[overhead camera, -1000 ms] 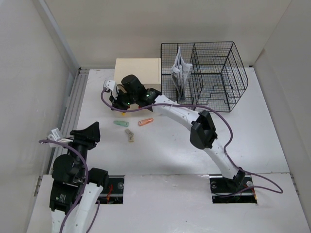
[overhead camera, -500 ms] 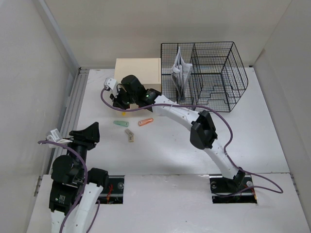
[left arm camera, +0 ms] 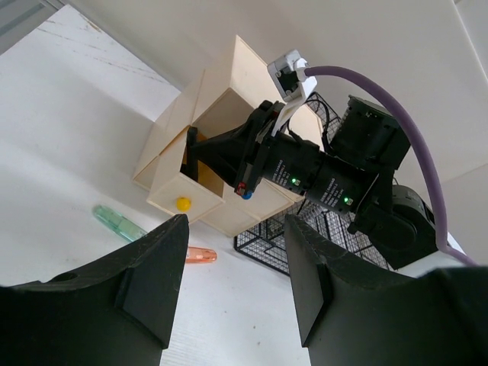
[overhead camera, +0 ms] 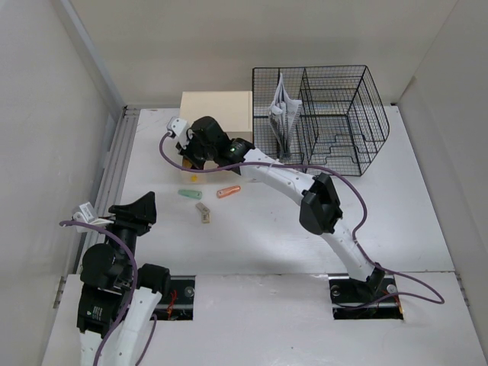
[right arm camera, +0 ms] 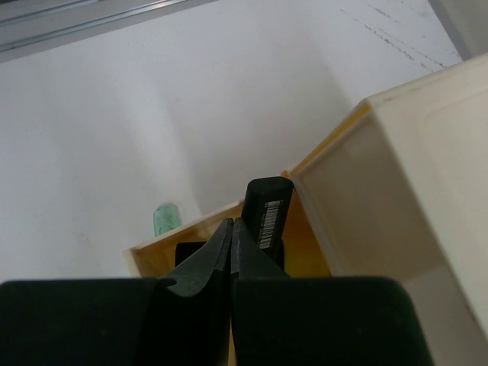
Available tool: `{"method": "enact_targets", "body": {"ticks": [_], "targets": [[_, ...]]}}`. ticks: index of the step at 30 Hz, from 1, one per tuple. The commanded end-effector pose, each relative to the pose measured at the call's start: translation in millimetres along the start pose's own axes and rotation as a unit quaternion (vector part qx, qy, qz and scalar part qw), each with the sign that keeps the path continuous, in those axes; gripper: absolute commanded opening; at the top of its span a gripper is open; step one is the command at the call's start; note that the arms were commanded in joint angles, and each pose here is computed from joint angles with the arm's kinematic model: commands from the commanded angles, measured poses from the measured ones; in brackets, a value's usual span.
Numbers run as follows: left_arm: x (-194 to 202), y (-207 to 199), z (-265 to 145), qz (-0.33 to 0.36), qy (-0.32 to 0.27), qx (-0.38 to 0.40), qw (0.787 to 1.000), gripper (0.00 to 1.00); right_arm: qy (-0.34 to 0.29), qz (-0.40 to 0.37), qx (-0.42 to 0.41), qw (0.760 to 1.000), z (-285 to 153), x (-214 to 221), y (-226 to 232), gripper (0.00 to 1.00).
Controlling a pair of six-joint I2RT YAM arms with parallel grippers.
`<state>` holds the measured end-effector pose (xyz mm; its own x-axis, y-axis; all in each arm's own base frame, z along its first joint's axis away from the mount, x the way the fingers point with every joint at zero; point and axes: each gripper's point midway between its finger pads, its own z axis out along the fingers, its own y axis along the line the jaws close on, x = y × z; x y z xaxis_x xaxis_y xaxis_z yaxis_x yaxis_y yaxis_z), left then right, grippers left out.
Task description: Organize the desk
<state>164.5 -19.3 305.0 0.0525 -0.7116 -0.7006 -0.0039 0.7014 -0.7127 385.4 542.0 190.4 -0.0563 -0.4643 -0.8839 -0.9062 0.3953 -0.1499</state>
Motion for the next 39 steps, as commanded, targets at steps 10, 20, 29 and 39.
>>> {"method": "enact_targets", "body": {"ticks": [10,20,29,39], "targets": [[-19.5,-16.2,-9.0,-0.005,-0.026,0.029,0.999,0.50,-0.059,-0.022,0.058,0.996,-32.7,-59.1,-20.2,0.01],[-17.9,-14.6,-9.1,-0.004,-0.023,0.026,0.999,0.50,-0.103,-0.021,0.010,0.994,-49.2,-97.3,-5.8,0.00],[-15.1,-14.0,-9.6,-0.004,-0.020,0.029,0.999,0.50,-0.105,-0.012,0.059,0.993,-40.9,-93.9,-22.9,0.00],[-15.1,-14.0,-9.6,-0.004,-0.020,0.029,0.999,0.50,-0.113,-0.013,0.098,0.989,-30.8,-89.7,-36.8,0.00]]}}
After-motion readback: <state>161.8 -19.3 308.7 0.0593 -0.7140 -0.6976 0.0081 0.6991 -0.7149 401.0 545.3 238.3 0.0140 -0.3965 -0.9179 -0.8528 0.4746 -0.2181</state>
